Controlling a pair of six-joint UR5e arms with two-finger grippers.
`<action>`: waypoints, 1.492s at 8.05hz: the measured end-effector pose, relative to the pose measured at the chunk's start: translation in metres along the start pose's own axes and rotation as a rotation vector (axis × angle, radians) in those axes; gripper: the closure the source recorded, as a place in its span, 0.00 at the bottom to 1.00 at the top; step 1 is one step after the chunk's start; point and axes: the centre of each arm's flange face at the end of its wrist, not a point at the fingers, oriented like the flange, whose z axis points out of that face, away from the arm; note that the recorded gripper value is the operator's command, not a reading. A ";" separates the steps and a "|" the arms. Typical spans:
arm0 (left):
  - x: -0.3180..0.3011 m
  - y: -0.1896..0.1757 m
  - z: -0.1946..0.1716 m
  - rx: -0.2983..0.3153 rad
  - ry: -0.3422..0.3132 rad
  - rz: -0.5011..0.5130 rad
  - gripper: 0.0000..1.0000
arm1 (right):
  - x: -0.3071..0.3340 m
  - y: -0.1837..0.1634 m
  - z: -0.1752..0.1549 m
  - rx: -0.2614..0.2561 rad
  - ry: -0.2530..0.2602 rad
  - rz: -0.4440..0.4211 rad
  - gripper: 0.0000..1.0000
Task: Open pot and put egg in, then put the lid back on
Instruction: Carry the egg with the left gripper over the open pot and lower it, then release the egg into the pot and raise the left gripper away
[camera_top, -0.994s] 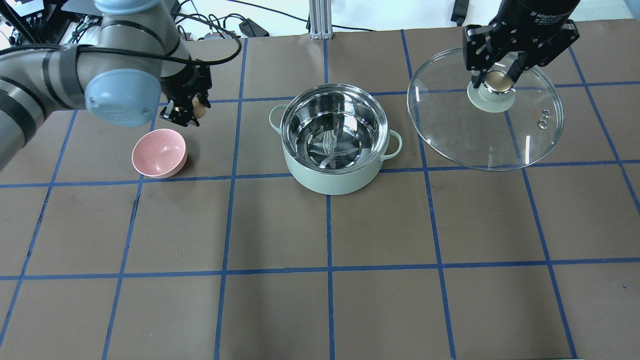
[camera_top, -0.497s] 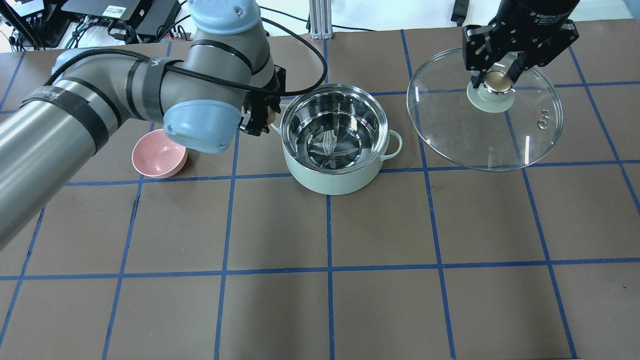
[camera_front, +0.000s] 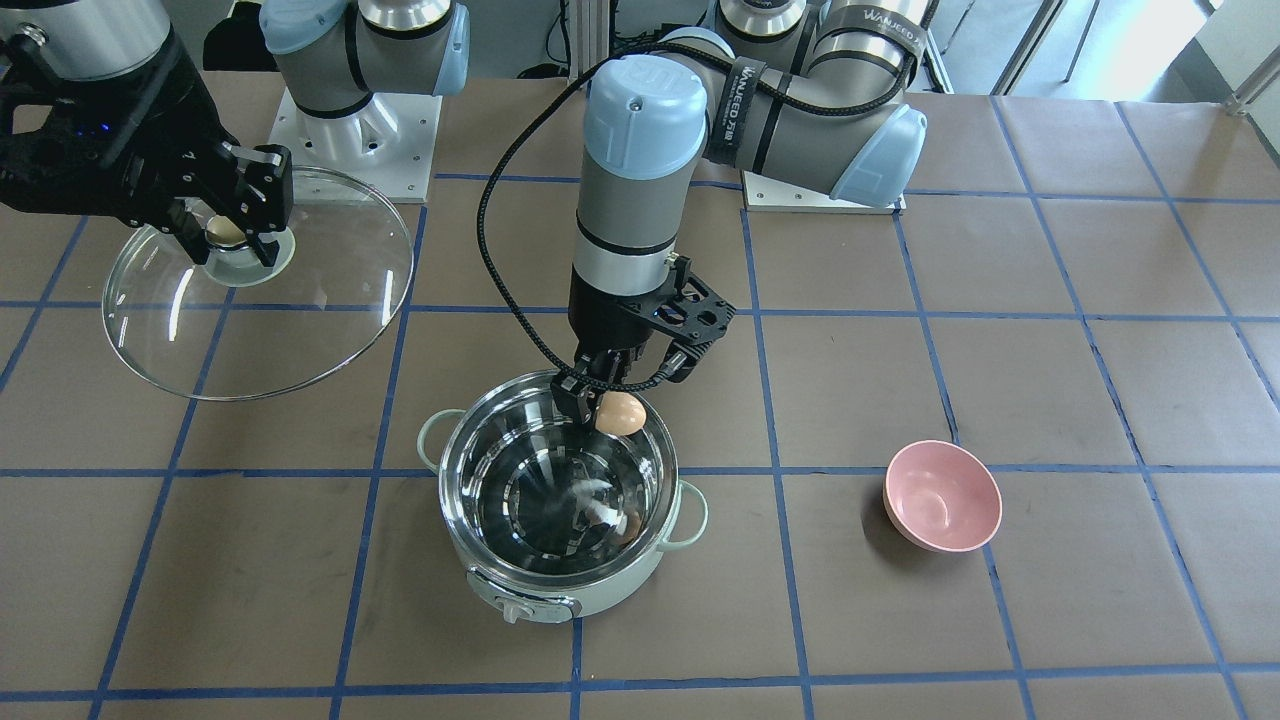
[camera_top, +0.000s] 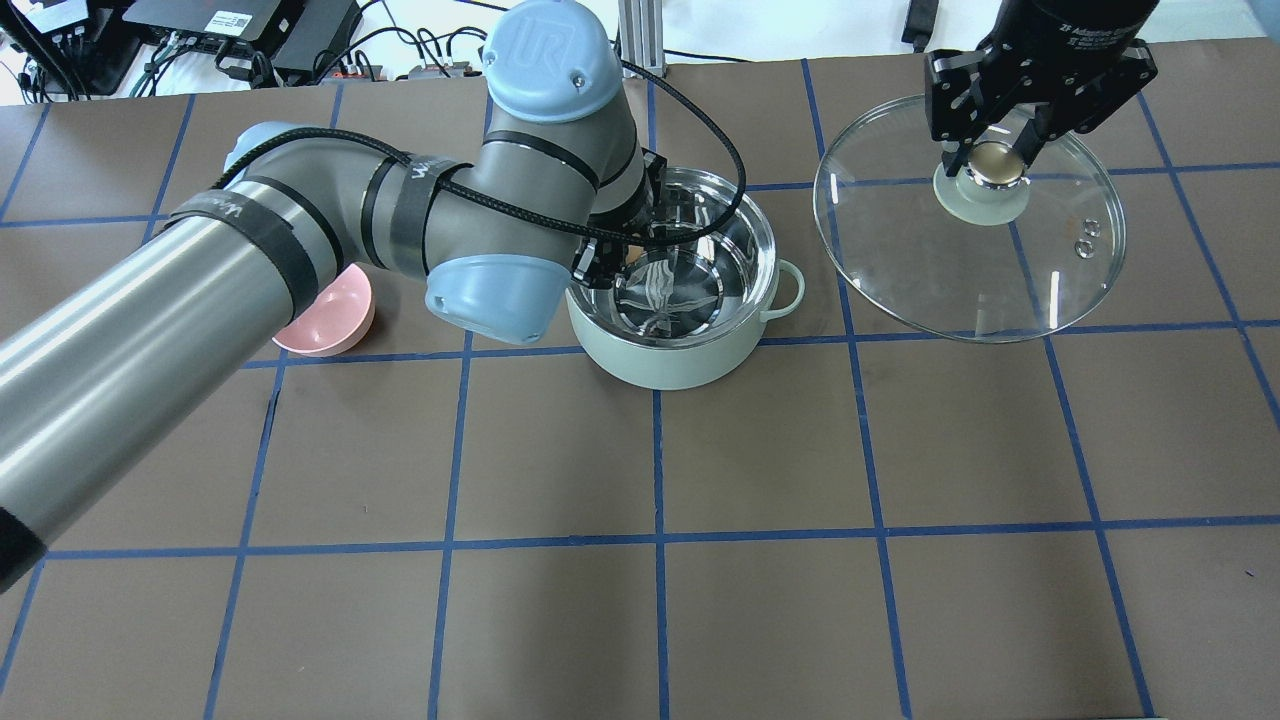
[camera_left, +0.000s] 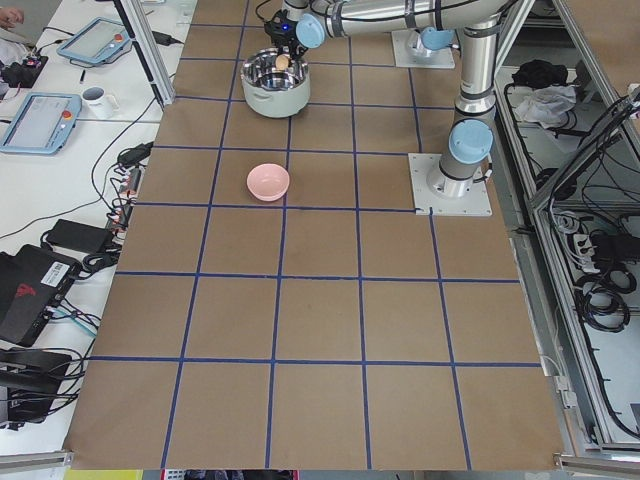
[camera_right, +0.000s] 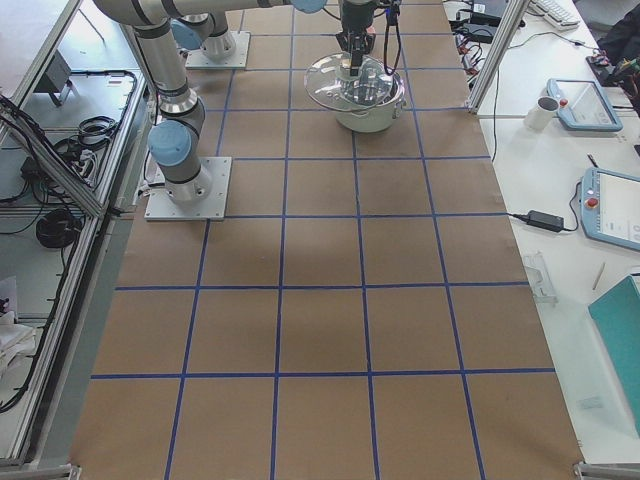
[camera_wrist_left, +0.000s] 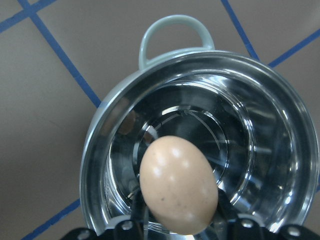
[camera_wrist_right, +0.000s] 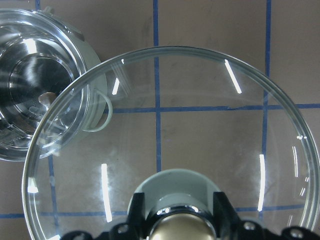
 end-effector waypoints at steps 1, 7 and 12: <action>0.003 0.007 0.010 -0.007 0.002 0.007 1.00 | 0.000 0.000 0.000 0.000 0.000 0.000 0.59; 0.018 0.015 0.094 -0.043 0.016 0.015 1.00 | 0.000 0.000 0.000 0.000 0.000 0.000 0.59; 0.016 0.017 0.134 -0.058 -0.013 0.014 0.48 | 0.000 0.000 0.000 0.000 0.000 0.000 0.59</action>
